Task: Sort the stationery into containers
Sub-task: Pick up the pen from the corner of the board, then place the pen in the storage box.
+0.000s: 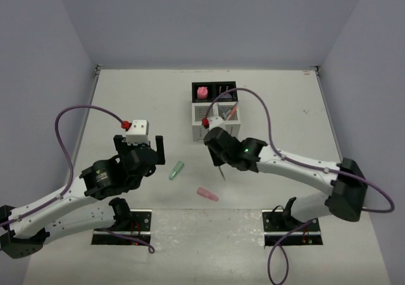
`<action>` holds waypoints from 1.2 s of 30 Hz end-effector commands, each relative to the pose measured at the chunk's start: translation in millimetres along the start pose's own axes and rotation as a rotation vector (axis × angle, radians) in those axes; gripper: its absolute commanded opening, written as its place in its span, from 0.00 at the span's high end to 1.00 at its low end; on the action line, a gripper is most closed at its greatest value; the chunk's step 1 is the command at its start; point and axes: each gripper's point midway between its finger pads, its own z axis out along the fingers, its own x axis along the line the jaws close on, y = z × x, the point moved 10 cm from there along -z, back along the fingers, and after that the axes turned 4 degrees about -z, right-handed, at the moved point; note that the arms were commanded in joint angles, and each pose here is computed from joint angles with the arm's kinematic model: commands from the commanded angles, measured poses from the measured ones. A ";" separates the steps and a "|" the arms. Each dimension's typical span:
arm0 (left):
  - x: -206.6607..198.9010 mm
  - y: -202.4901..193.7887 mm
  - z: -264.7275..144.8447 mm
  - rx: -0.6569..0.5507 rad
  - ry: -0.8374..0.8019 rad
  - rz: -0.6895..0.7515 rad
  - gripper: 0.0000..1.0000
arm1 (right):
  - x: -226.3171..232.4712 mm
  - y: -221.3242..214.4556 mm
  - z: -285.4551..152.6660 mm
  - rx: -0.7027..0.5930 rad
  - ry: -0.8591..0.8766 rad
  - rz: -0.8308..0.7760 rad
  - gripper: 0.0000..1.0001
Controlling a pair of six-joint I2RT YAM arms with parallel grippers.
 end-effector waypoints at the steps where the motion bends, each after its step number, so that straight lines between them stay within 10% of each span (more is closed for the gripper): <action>1: 1.7 7.7 -2.1 -0.032 0.001 -0.029 0.00 | -55.9 71.2 -59.9 -0.633 -0.062 0.213 1.00; 5: 1.6 7.5 -1.9 -0.032 0.001 -0.029 0.00 | -85.0 99.4 -77.8 -0.995 -0.062 0.274 1.00; 13: 0.4 6.3 -1.2 -0.027 -0.007 -0.020 0.00 | -134.6 140.1 -36.5 -1.179 -0.196 0.277 1.00; 29: -3.5 4.4 0.8 -0.015 -0.028 0.005 0.00 | -124.3 97.2 42.6 -1.084 -0.071 0.302 1.00; 36: -5.7 3.1 2.4 -0.007 -0.027 0.017 0.00 | -120.0 85.8 46.2 -1.017 -0.035 0.263 0.53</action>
